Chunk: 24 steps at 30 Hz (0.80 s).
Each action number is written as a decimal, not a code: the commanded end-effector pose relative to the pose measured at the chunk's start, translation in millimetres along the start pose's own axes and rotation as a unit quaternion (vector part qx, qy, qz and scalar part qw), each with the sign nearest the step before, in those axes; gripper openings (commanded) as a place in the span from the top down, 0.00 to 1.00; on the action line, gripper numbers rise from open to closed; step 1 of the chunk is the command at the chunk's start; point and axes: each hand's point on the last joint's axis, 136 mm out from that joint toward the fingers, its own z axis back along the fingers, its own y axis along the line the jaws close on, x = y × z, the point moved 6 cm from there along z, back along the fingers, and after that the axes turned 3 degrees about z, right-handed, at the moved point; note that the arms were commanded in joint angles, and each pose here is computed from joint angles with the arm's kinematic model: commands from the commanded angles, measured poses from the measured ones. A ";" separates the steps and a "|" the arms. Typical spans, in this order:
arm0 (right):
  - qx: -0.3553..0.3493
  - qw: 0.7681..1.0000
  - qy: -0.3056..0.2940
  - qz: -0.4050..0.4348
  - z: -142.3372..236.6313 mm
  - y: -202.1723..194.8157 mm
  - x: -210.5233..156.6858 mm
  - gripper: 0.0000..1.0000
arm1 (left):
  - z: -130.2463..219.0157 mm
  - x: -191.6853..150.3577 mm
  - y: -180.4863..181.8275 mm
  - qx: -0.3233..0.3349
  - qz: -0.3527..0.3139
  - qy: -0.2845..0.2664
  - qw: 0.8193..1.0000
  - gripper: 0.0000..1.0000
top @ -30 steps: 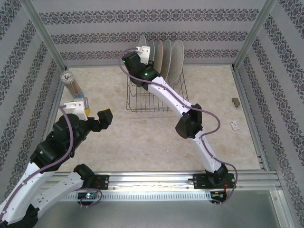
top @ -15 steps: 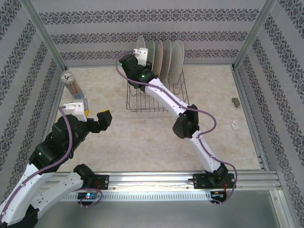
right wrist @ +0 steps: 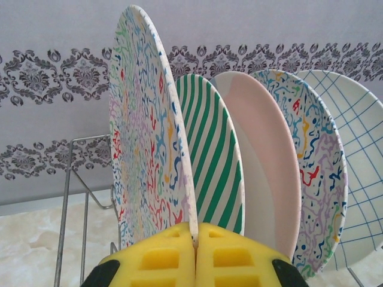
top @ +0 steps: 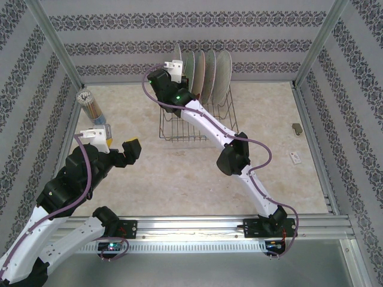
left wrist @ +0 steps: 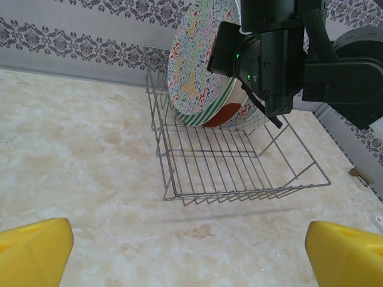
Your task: Load the plates into the dish rack
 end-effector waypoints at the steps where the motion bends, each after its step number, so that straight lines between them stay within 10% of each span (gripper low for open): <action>1: -0.013 0.998 -0.037 -0.041 11.1 -6.9 27.3 1.00 | 7.0 2.4 3.1 0.002 -0.006 -0.001 1.000 0.00; 24: 0.003 0.999 -0.011 -0.041 -4.1 9.4 -3.7 1.00 | 7.5 -0.9 7.0 0.012 -0.014 0.000 1.000 0.00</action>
